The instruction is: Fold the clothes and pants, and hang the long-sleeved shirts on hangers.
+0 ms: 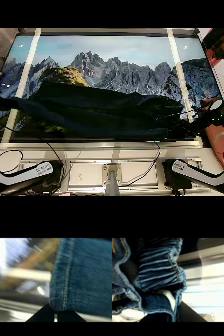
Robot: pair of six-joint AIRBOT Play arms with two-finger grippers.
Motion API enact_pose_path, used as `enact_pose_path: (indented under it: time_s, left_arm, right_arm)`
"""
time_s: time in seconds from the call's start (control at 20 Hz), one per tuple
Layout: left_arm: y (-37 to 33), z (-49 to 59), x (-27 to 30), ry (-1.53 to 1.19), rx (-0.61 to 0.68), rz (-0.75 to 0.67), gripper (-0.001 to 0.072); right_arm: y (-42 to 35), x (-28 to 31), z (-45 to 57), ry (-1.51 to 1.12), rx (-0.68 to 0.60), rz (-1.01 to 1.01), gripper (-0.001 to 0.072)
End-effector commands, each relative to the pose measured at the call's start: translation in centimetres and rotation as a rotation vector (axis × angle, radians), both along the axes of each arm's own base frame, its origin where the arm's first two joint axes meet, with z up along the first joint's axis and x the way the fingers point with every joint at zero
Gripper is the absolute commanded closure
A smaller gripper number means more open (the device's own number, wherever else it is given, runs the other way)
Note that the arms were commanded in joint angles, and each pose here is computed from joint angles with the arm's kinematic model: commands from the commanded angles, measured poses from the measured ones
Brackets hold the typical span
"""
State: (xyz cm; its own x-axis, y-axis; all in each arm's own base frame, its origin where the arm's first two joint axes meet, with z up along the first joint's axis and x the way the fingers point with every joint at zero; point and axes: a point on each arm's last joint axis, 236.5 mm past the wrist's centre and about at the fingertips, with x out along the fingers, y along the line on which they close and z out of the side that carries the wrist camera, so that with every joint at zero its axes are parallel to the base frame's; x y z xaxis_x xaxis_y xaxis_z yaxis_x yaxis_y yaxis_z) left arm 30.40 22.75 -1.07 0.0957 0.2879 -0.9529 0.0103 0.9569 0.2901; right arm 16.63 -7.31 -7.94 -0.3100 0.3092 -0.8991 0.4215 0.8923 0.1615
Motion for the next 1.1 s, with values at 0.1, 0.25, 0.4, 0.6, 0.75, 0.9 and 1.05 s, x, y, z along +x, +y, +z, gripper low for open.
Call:
enact_pose_path:
  time_s: [0.1,0.25,0.4,0.6,0.75,0.9,1.05]
  left_arm:
    - [-1.7,-7.1,-10.4,0.35,-0.052,-0.004,0.0684]
    - [0.2,-6.5,-12.4,0.426,0.014,-0.006,0.0683]
    - [1.4,-6.0,-13.6,0.457,0.039,0.013,0.0671]
    - [2.9,-6.1,-14.2,0.42,0.044,0.06,0.0057]
    - [4.0,-5.3,-14.0,0.389,0.059,0.093,0.0058]
    - [5.7,-3.5,-11.8,0.292,0.105,0.132,0.0058]
    - [7.6,-0.2,-7.8,0.117,0.153,0.195,0.0059]
  right_arm:
    - [0.0,0.3,-0.1,-0.012,-0.002,-0.003,0.0661]
    - [-0.1,0.3,-0.1,-0.014,-0.004,-0.003,0.066]
    - [0.0,0.3,-0.1,-0.013,-0.003,-0.003,0.066]
    - [0.0,0.1,0.0,-0.006,0.001,-0.002,0.066]
    - [0.0,0.0,0.0,0.0,0.001,0.001,0.0652]
    - [0.0,-0.2,0.1,0.007,-0.001,0.003,0.0219]
    - [-0.3,0.4,1.3,0.004,0.003,0.006,0.0206]
